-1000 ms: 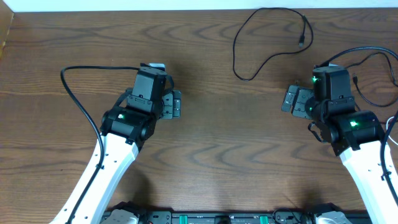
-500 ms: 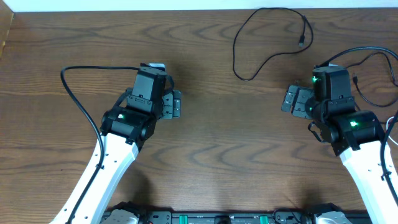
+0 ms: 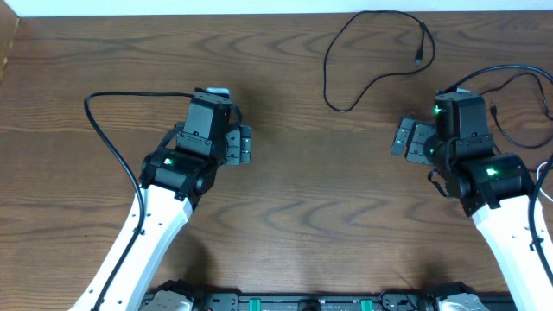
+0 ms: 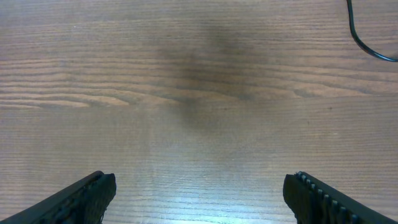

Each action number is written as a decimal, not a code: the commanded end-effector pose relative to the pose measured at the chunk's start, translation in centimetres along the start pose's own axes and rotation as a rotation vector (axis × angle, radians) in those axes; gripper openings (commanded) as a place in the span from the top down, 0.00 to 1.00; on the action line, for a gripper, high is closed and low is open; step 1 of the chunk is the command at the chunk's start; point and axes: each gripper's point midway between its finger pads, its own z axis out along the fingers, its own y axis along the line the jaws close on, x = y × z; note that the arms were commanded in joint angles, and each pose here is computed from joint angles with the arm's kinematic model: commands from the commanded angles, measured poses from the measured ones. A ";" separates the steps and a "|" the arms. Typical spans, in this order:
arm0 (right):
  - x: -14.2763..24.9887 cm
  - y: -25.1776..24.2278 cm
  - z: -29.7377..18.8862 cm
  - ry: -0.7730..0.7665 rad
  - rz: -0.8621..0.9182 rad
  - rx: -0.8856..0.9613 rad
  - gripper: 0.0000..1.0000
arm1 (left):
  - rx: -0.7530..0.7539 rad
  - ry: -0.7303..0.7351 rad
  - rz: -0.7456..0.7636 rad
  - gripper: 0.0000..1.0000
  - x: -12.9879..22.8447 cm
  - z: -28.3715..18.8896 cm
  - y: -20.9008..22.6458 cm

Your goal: Untangle cables

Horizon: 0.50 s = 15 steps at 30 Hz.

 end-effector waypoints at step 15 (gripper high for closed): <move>-0.2 -0.1 -0.2 -0.012 -0.014 0.009 0.01 | -0.015 0.016 -0.001 0.09 1.6 -1.2 0.9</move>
